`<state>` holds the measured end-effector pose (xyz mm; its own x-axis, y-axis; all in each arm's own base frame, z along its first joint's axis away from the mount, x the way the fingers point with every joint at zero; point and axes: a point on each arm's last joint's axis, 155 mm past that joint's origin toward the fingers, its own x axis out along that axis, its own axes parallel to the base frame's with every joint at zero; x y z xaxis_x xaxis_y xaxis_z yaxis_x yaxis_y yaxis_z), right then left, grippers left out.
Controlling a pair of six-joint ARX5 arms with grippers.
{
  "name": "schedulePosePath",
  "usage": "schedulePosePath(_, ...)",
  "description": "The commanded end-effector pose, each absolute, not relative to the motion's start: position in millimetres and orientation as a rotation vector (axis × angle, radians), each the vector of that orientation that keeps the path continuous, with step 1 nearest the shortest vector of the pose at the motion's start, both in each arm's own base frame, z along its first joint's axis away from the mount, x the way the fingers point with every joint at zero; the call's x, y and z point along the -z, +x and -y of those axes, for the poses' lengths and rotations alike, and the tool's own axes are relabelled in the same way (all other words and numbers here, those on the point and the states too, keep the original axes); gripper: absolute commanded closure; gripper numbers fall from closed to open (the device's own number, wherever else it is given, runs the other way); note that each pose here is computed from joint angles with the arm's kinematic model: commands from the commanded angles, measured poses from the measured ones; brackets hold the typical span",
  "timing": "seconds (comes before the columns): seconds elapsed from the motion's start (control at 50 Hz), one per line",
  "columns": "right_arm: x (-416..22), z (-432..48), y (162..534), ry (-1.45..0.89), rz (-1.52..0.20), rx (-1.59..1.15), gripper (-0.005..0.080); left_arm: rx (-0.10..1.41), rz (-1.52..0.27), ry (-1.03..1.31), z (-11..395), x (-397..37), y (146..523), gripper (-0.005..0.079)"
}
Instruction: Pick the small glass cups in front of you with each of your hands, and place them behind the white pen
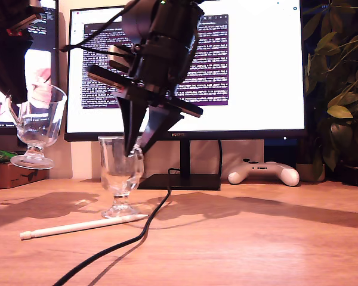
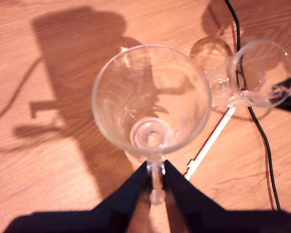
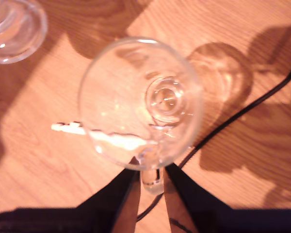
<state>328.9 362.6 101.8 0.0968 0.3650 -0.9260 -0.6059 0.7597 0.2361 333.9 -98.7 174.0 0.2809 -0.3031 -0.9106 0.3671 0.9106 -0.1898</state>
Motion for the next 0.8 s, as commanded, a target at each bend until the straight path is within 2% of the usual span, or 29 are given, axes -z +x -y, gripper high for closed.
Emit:
schedulePosePath(0.0, -95, -373, 323, -0.222, -1.302, -0.756, 0.0605, 0.461, -1.165, 0.068, 101, -184, 335, 0.0766)
schedulePosePath(0.22, -97, -379, 319, -0.221, -1.298, -0.776, 0.0553, 0.461, -1.166, 0.068, 101, -184, 335, 0.0766)
schedulePosePath(0.38, -96, -378, 319, -0.223, -1.301, -0.775, 0.0546, 0.462, -1.171, 0.067, 101, -184, 334, 0.0766)
schedulePosePath(0.78, -105, -369, 320, -0.218, -1.323, -0.754, 0.035, 0.476, -1.17, 0.057, 104, -184, 333, 0.0766)
